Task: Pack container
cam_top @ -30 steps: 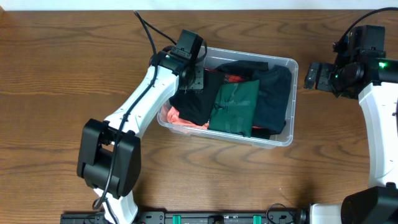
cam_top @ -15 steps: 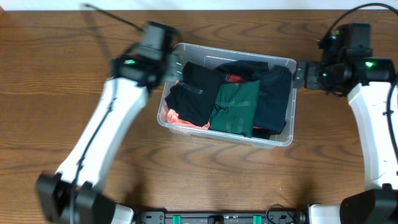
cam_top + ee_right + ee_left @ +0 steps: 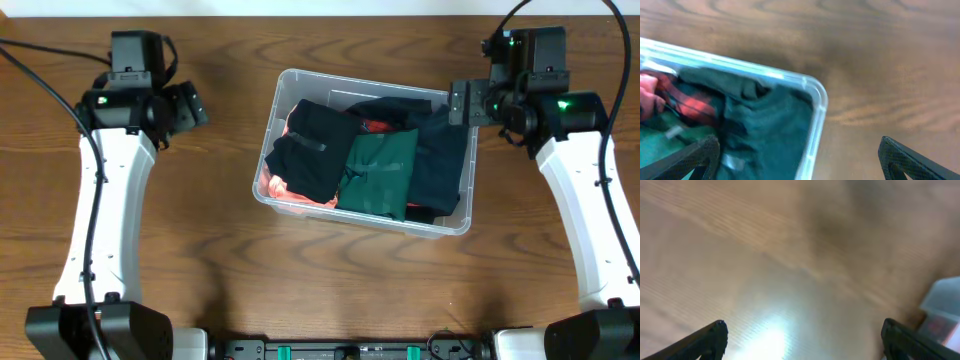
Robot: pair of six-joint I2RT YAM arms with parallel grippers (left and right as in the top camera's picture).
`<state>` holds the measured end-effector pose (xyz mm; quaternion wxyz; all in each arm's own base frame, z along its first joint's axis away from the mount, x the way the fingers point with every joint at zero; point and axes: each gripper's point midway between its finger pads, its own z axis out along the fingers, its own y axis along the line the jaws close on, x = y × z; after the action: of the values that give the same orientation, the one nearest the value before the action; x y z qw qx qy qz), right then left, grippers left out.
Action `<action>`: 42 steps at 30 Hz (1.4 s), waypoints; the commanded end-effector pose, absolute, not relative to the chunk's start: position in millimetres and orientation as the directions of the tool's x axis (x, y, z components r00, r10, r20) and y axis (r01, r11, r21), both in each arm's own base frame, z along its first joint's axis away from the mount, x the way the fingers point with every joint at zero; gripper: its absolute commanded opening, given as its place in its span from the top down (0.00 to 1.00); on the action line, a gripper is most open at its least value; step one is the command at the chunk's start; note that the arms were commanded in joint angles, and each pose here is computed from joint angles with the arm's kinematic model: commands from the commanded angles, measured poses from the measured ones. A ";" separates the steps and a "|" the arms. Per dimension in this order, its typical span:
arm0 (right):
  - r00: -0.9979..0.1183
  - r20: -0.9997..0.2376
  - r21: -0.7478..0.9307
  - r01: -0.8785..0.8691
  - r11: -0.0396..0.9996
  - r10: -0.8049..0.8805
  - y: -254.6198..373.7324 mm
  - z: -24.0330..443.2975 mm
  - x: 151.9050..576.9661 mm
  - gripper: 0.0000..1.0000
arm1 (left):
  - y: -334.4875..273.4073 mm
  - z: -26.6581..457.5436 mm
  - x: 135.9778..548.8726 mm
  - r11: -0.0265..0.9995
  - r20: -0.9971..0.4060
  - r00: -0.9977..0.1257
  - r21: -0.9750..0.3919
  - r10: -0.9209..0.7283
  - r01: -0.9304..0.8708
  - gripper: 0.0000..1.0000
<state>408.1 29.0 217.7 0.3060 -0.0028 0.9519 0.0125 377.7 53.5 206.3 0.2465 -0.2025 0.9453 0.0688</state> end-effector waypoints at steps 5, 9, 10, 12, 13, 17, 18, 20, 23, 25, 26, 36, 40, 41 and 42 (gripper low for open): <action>-0.796 -0.602 0.013 0.072 0.997 0.065 6.1 228.4 378.7 0.01 | 42.5 232.2 337.1 0.921 -0.564 -0.750 -0.049 -0.344 -0.386 0.02; -0.715 -0.696 0.021 0.067 0.998 0.063 8.2 231.9 349.2 0.01 | 38.1 240.3 300.5 0.926 -0.674 -0.657 -0.110 -0.337 -0.361 0.02; -0.687 -0.723 0.024 0.076 0.997 0.070 6.9 231.4 336.4 0.01 | 37.6 240.9 289.1 0.926 -0.703 -0.627 -0.124 -0.336 -0.357 0.02; -0.643 -0.762 0.022 0.097 0.995 0.080 2.2 230.8 315.5 0.01 | 36.8 239.9 269.3 0.925 -0.745 -0.576 -0.149 -0.338 -0.351 0.02; -0.617 -0.781 0.030 0.113 0.993 0.094 -0.7 229.6 303.1 0.01 | 36.5 238.5 258.8 0.921 -0.764 -0.545 -0.167 -0.347 -0.352 0.02; -0.550 -0.828 0.047 0.123 0.991 0.107 -5.0 222.0 264.3 0.01 | 35.7 242.1 232.9 0.922 -0.827 -0.446 -0.203 -0.342 -0.331 0.02; -0.538 -0.836 0.049 0.122 0.991 0.108 -5.5 219.9 257.7 0.01 | 35.4 243.1 226.0 0.922 -0.835 -0.431 -0.207 -0.341 -0.327 0.02; -0.533 -0.839 0.050 0.122 0.991 0.108 -6.5 212.3 242.3 0.01 | 34.8 243.7 212.9 0.922 -0.840 -0.423 -0.210 -0.341 -0.325 0.02; -0.574 -0.812 0.041 0.124 0.991 0.106 -8.0 195.0 220.7 0.01 | 34.2 241.2 199.4 0.922 -0.837 -0.429 -0.208 -0.341 -0.326 0.02; -0.620 -0.778 0.030 0.126 0.992 0.102 -8.7 182.6 208.0 0.01 | 33.9 236.4 194.1 0.922 -0.827 -0.447 -0.202 -0.342 -0.331 0.02; -0.642 -0.760 0.025 0.127 0.992 0.101 -9.1 177.3 203.0 0.01 | 33.8 234.1 192.7 0.922 -0.822 -0.456 -0.199 -0.342 -0.333 0.02; -0.794 -0.600 -0.019 0.128 0.992 0.091 -11.7 140.3 163.3 0.01 | 33.2 216.4 180.9 0.921 -0.776 -0.527 -0.172 -0.345 -0.349 0.02; -0.793 -0.602 -0.019 0.128 0.992 0.091 -11.7 140.5 163.6 0.01 | 33.2 216.1 180.6 0.921 -0.775 -0.529 -0.172 -0.346 -0.350 0.02; -0.792 -0.603 -0.019 0.128 0.992 0.091 -11.8 140.8 163.5 0.01 | 33.3 216.1 180.6 0.921 -0.775 -0.529 -0.172 -0.345 -0.350 0.02; -0.789 -0.608 -0.017 0.128 0.992 0.091 -11.7 141.7 163.4 0.01 | 33.2 216.1 180.6 0.921 -0.775 -0.529 -0.172 -0.345 -0.350 0.02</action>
<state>164.3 -10.7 141.6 0.3159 0.0515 0.9470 -0.0273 181.1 33.1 217.5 0.4452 -0.1981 0.8732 0.0019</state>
